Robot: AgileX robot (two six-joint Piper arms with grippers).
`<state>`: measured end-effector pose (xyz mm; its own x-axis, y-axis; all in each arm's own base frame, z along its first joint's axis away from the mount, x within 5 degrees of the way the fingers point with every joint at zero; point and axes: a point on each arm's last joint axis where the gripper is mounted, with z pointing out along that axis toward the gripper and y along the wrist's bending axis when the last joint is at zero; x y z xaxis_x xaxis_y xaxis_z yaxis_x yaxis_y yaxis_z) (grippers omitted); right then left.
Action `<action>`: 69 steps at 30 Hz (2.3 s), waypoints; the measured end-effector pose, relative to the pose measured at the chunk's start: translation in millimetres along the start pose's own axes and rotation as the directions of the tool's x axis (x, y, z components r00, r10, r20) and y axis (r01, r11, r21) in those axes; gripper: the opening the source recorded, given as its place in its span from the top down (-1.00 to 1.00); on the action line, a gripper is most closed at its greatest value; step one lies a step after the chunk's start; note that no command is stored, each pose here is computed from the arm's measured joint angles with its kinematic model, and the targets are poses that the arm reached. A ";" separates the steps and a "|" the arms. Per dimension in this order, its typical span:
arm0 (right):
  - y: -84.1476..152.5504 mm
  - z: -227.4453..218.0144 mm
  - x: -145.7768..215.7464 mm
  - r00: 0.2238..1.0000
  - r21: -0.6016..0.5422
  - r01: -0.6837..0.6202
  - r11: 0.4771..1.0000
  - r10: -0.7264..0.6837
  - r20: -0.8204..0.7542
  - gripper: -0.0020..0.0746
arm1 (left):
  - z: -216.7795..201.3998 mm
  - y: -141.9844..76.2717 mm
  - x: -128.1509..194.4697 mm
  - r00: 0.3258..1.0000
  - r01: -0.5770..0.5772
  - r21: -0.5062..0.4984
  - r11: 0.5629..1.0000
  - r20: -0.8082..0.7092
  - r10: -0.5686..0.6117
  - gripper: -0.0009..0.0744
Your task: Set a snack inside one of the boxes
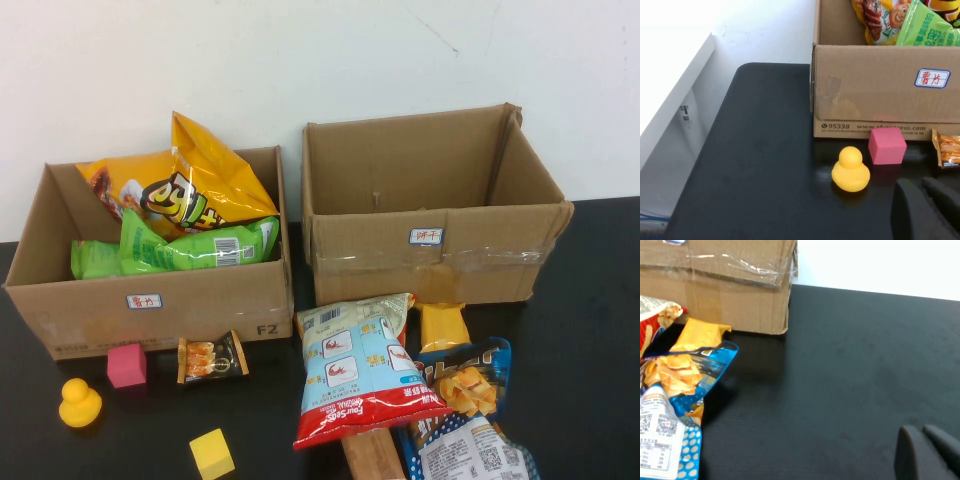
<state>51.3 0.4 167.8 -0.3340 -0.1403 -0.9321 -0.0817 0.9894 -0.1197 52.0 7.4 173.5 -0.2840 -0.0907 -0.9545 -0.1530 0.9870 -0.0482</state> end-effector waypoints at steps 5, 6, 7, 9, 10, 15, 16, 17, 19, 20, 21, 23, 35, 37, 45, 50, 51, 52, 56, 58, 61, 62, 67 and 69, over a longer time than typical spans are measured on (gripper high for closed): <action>0.0 0.0 0.0 1.000 0.000 0.000 1.000 0.000 0.000 0.95 | -0.2 -8.5 -1.9 0.921 0.389 0.096 0.916 -0.013 -0.390 0.98; 0.0 0.0 0.0 1.000 0.000 0.000 1.000 0.000 0.000 0.95 | -0.3 -11.4 -2.3 0.847 0.530 0.126 0.838 -0.037 -0.530 0.98; 0.0 0.0 0.0 1.000 0.000 0.000 1.000 0.000 0.000 0.95 | -0.6 -14.6 -3.3 0.747 0.663 0.155 0.732 -0.068 -0.662 0.98; 0.0 0.0 0.0 1.000 0.000 0.000 1.000 0.000 0.000 0.95 | -1.5 -17.9 -7.2 0.591 0.801 0.193 0.566 -0.105 -0.800 0.98; 0.0 0.0 0.0 1.000 0.000 0.000 1.000 0.000 0.000 0.95 | -1.8 -18.4 -9.1 0.536 0.836 0.206 0.508 -0.111 -0.837 0.98; 0.0 0.0 0.0 1.000 0.000 0.000 1.000 0.000 0.000 0.95 | -2.4 -18.2 -13.5 0.429 0.888 0.234 0.396 -0.113 -0.896 0.98; 0.0 0.0 0.0 1.000 0.000 0.000 1.000 0.000 0.000 0.95 | -2.5 -18.1 -14.2 0.423 0.889 0.240 0.389 -0.110 -0.899 0.98; 0.0 0.0 0.0 1.000 0.000 0.000 1.000 0.000 0.000 0.95 | -2.5 -18.1 -14.5 0.449 0.876 0.245 0.415 -0.102 -0.888 0.98; 0.0 0.0 0.0 1.000 0.000 0.000 1.000 0.000 0.000 0.95 | -4.4 -19.9 -17.3 0.557 0.813 0.262 0.520 -0.088 -0.826 0.98; 0.0 0.0 0.0 1.000 0.000 0.000 1.000 0.000 0.000 0.95 | -8.0 -22.4 -23.0 0.634 0.754 0.284 0.592 -0.082 -0.769 0.98; 0.0 0.0 0.0 1.000 0.000 0.000 1.000 0.000 0.000 0.95 | -13.1 -25.0 -31.0 0.711 0.682 0.310 0.662 -0.068 -0.700 0.98; 0.0 0.0 0.0 1.000 0.000 0.000 1.000 0.000 0.000 0.95 | -22.8 -29.2 -49.8 0.820 0.550 0.339 0.764 -0.044 -0.571 0.98; 0.0 0.0 0.0 1.000 0.000 0.000 1.000 0.000 0.000 0.95 | 19.0 -33.5 -125.5 0.990 0.031 0.271 0.962 -0.138 0.007 0.98; 0.0 0.0 0.0 1.000 0.000 0.000 1.000 0.000 0.000 0.95 | 31.0 -35.7 -128.8 0.991 -0.027 0.271 0.962 -0.119 0.062 0.98; 0.0 0.0 0.0 1.000 0.000 0.000 1.000 0.000 0.000 0.95 | 74.0 -63.7 -114.5 0.954 -0.163 0.348 0.923 -0.183 0.238 0.78; 0.0 0.0 0.0 1.000 0.000 0.000 1.000 0.000 0.000 0.95 | 108.9 -83.1 -83.2 0.868 -0.239 0.409 0.881 -0.317 0.383 0.06; 0.0 0.0 0.0 1.000 0.000 0.000 1.000 0.000 0.000 0.95 | 115.1 -84.7 -76.9 0.849 -0.252 0.415 0.874 -0.338 0.405 -0.04; 0.0 0.0 0.0 1.000 0.000 0.000 1.000 0.000 0.000 0.95 | 121.0 -86.9 -70.9 0.837 -0.252 0.419 0.873 -0.359 0.414 -0.16; 0.0 0.0 0.0 1.000 0.000 0.000 1.000 0.000 0.000 0.95 | 143.3 -93.3 -52.1 0.834 -0.190 0.393 0.900 -0.420 0.359 -0.32; 0.0 0.0 0.0 1.000 0.000 0.000 1.000 0.000 0.000 0.95 | 153.9 -97.1 -45.4 0.852 -0.132 0.370 0.920 -0.433 0.296 -0.34; 0.0 0.0 0.0 1.000 0.000 0.000 1.000 0.000 0.000 0.95 | 172.1 -103.9 -34.5 0.875 -0.037 0.336 0.941 -0.444 0.193 -0.35; 0.0 0.0 0.0 1.000 0.000 0.000 1.000 0.000 0.000 0.95 | 178.6 -106.3 -31.3 0.877 -0.008 0.325 0.946 -0.452 0.163 -0.36; 0.0 0.0 0.0 1.000 0.000 0.000 1.000 0.000 0.000 0.95 | 208.3 -116.9 -14.8 0.862 0.063 0.291 0.955 -0.498 0.095 -0.38; 0.0 0.0 0.0 1.000 0.000 0.011 1.000 -0.011 0.000 0.95 | 219.4 -121.1 -9.0 0.855 0.062 0.293 0.954 -0.508 0.100 -0.38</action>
<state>51.3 0.4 167.8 -0.3331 -0.1513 -0.9307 -0.0854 0.9878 -0.1300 280.8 -82.2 123.3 -0.7394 -0.0457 -0.6717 0.1137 0.9749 -0.1916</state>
